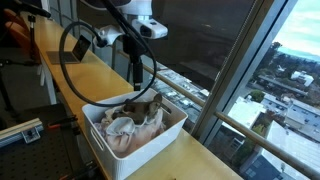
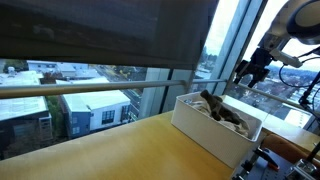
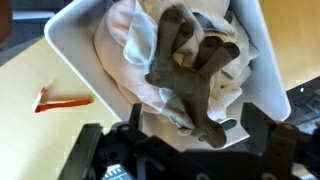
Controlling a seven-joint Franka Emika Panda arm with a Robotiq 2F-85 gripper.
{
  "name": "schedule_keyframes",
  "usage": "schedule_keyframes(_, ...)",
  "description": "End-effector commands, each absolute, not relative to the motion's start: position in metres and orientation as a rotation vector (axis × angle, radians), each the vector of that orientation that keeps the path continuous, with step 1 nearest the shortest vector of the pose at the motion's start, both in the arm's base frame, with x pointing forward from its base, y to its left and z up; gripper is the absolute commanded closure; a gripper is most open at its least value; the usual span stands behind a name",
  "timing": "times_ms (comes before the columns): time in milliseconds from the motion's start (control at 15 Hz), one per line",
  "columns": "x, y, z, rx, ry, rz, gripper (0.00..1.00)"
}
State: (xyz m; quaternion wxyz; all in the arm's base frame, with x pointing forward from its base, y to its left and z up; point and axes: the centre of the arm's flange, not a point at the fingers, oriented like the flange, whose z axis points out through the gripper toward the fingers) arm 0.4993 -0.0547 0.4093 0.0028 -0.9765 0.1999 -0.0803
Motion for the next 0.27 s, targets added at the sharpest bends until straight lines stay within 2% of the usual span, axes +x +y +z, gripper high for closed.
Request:
schedule_keyframes(0,0.4997,-0.0538,0.4071,-3.064,0.625,-0.245,0.0)
schedule_keyframes(200,0.5001,-0.0538,0.4056,-3.065,0.625,-0.241,0.0)
